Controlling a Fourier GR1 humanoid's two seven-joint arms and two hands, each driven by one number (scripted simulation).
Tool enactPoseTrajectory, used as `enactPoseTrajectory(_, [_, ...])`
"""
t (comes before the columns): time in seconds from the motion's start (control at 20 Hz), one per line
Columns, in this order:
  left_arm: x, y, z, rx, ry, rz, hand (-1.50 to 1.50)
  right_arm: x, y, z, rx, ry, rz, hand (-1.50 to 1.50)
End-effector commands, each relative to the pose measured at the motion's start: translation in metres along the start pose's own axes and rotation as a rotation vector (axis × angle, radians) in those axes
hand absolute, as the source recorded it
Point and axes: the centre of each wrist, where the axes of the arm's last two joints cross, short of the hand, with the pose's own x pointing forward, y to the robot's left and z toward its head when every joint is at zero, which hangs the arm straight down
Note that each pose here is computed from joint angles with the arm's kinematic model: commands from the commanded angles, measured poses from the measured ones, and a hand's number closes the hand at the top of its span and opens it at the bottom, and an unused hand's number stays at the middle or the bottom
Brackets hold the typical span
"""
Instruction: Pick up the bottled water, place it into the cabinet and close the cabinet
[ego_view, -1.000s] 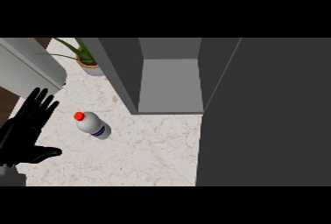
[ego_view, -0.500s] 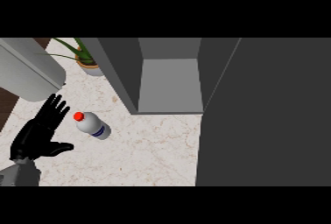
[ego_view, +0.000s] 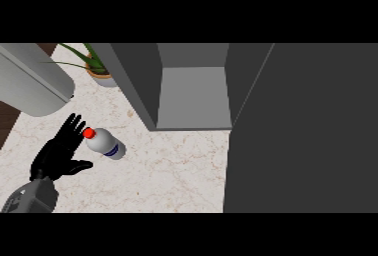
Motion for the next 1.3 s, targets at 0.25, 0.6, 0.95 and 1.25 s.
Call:
enactPoseTrajectory(0.25, [-0.036,-0.005,-0.003,-0.010,0.002,0.019,-1.50,-0.008,0.010,0.010,0.000,0.006,-0.006,-1.50])
enactPoseTrajectory(0.6, [-0.036,-0.008,-0.019,-0.036,0.013,0.057,-1.50,-0.012,0.006,-0.013,0.041,0.000,0.013,-1.50])
enactPoseTrajectory(0.95, [-0.054,-0.011,-0.010,-0.053,0.016,0.153,-1.50,-0.016,-0.003,-0.004,0.019,0.006,-0.013,-1.50])
enactPoseTrajectory(1.25, [-0.056,-0.028,-0.021,-0.136,0.052,0.251,-1.50,-0.007,0.016,-0.007,0.019,0.014,-0.020,-1.50])
